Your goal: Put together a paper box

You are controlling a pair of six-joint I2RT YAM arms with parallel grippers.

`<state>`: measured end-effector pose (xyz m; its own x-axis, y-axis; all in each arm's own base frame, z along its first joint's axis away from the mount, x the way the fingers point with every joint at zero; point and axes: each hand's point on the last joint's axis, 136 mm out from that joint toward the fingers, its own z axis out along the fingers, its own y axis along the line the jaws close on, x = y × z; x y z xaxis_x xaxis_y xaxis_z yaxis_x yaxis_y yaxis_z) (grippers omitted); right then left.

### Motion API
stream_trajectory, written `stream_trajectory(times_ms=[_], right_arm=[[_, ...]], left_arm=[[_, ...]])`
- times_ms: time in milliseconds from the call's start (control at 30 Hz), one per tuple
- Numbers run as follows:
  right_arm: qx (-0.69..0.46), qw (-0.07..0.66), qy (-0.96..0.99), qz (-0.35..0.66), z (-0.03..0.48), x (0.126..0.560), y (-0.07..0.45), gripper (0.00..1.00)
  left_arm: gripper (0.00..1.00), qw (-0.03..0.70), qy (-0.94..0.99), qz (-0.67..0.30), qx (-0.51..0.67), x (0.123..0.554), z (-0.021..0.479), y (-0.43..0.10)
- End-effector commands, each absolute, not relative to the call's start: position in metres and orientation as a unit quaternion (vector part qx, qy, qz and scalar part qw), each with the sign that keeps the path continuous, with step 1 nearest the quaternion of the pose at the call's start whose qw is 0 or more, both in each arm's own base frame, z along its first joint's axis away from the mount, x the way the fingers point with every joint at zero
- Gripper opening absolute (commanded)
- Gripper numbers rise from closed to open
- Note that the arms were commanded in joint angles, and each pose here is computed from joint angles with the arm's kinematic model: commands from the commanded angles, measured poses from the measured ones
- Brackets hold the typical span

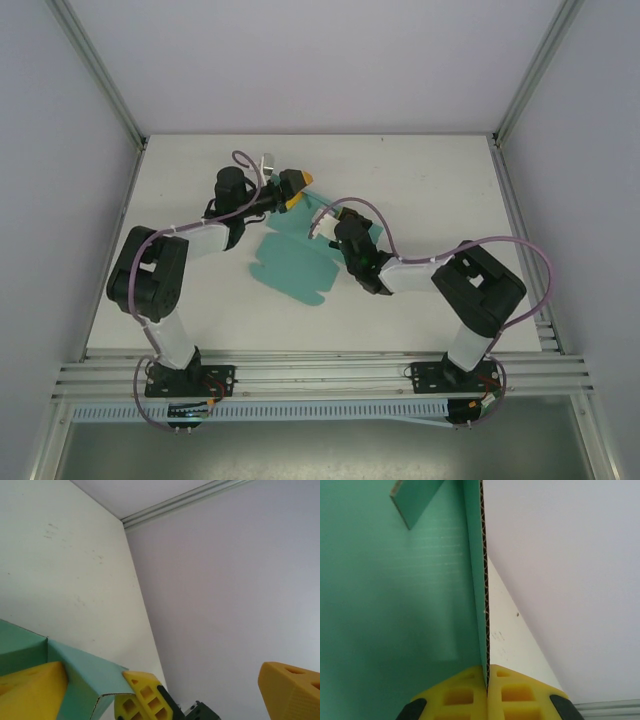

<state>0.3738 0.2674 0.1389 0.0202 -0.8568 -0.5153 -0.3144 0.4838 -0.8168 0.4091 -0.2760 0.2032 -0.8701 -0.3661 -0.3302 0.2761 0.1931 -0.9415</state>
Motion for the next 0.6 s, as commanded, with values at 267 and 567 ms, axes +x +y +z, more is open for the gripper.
stream_trajectory(times_ms=[267, 567], right_arm=[[-0.445, 0.610, 0.633, -0.169, 0.172, 0.362, 0.282, 0.00], [-0.473, 0.590, 0.647, -0.094, 0.178, 0.358, 0.259, 0.00]], left_arm=[[0.98, 0.272, 0.838, -0.461, 0.113, 0.351, 0.178, -0.268], [0.99, 0.323, 0.881, -0.333, 0.094, 0.346, 0.158, -0.185]])
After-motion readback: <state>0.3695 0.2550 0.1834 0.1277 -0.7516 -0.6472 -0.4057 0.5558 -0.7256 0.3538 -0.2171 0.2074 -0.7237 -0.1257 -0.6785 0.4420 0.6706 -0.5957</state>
